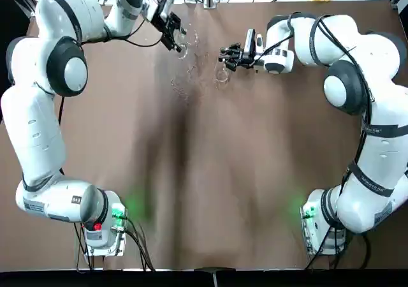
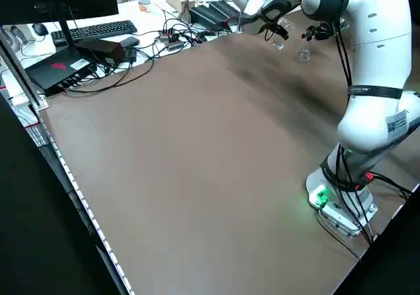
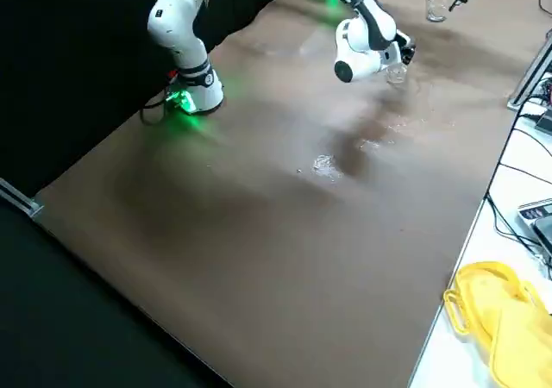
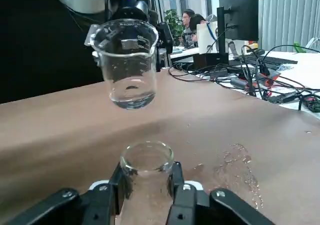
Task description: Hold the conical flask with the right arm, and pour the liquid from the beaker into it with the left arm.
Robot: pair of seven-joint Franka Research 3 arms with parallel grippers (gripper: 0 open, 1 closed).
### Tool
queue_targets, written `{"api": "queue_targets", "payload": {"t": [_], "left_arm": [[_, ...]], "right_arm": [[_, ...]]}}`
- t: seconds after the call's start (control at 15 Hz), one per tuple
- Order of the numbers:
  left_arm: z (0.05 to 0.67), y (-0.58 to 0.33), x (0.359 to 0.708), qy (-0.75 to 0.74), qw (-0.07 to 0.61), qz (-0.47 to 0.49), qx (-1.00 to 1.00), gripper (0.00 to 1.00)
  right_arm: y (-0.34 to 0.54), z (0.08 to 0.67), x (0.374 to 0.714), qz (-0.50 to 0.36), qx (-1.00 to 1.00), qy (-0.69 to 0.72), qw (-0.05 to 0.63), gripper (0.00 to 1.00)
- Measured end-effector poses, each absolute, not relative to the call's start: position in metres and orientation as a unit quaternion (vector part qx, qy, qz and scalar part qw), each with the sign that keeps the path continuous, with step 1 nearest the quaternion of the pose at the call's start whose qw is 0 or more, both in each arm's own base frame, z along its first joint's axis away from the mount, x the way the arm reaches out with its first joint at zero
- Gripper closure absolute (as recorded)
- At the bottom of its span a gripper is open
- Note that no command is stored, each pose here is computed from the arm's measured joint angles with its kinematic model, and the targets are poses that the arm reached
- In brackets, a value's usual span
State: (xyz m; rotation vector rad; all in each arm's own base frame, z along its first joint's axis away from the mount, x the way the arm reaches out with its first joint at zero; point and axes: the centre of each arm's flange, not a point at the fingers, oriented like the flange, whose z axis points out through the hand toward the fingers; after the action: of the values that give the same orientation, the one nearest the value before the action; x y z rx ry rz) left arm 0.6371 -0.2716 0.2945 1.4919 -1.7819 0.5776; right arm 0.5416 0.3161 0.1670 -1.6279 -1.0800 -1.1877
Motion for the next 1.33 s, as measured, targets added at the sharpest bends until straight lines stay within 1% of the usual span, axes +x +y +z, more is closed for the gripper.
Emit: {"api": "queue_targets", "payload": {"t": [0.6, 1.33], "left_arm": [[0.313, -0.349, 0.599, -0.685, 0.375, 0.132, 0.61, 0.02], [0.325, -0.392, 0.579, -0.648, 0.376, 0.084, 0.657, 0.02]], "right_arm": [[0.313, 0.155, 0.539, -0.47, -0.651, -0.437, 0.406, 0.61], [0.313, 0.155, 0.539, -0.471, -0.649, -0.439, 0.405, 0.61]]}}
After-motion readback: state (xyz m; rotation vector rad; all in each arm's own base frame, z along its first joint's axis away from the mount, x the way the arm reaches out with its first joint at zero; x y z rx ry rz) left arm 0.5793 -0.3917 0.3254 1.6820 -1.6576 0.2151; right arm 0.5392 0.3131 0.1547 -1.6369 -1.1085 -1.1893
